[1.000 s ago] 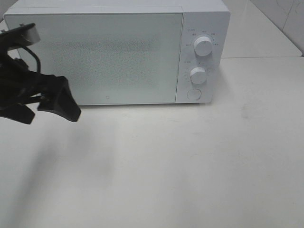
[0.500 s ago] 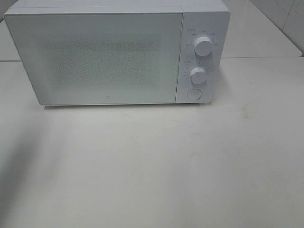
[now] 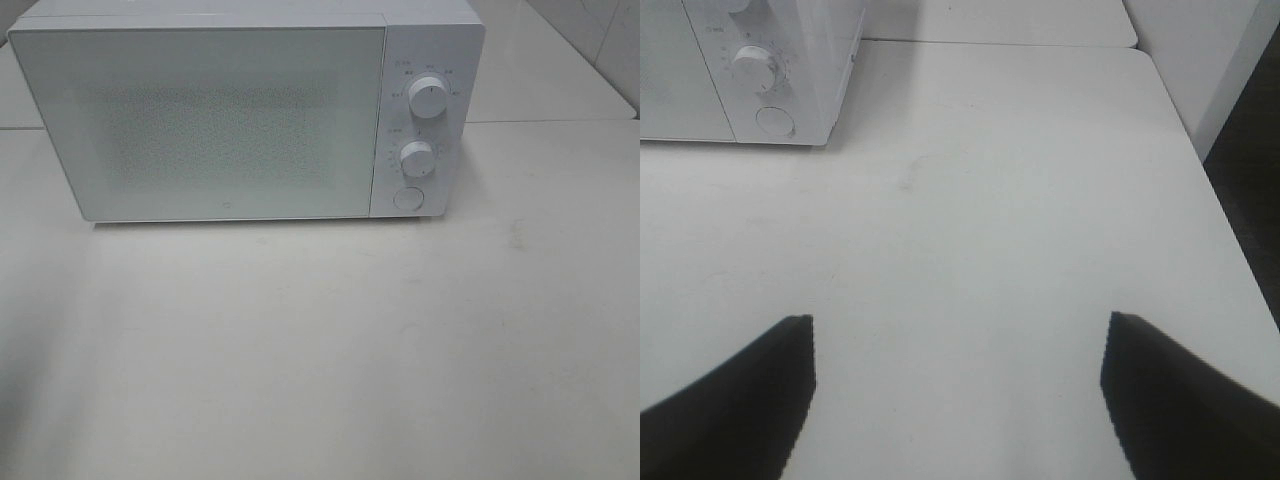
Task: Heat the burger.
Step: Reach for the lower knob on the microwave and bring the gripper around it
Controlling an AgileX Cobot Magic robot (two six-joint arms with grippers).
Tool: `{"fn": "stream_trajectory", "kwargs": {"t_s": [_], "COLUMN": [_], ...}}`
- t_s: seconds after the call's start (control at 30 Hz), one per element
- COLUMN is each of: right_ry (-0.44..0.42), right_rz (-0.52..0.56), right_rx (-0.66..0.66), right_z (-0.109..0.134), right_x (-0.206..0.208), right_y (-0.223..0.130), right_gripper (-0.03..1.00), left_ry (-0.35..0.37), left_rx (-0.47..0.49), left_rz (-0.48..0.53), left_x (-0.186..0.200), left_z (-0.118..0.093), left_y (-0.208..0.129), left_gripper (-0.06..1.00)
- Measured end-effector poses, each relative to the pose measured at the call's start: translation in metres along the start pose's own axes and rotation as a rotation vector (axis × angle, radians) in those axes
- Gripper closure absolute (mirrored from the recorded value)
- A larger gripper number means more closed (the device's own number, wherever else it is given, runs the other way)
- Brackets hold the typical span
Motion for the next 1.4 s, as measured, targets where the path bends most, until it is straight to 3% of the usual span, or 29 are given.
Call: {"fn": "stream_trajectory", "kwargs": {"t_s": [0.5, 1.0, 1.4], "right_ry": [0.000, 0.000, 0.000], "right_rz": [0.000, 0.000, 0.000], "right_rx": [0.000, 0.000, 0.000], "right_z": [0.000, 0.000, 0.000], "right_x": [0.000, 0.000, 0.000], "right_y": [0.000, 0.000, 0.000], "right_gripper": [0.20, 0.20, 0.20], "left_ry": [0.066, 0.185, 0.191], "left_rx": [-0.033, -0.071, -0.073], "left_rz": [-0.193, -0.650, -0.684], "left_x": [0.017, 0.056, 0.059], "left_z": [-0.015, -0.030, -0.032], "left_y": [-0.067, -0.117, -0.121], "left_gripper": [-0.04, -0.04, -0.04]}}
Point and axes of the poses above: a point on each arm's last joint axis where the gripper is mounted, x pointing back along that axis away from the gripper, z along the wrist's bending axis when the last joint is at zero, y = z × x, the point moved 3 cm from there along -x, pointing out along that axis toward the gripper, and after that the axes turned 11 degrees about -x, right-handed, at the moved point
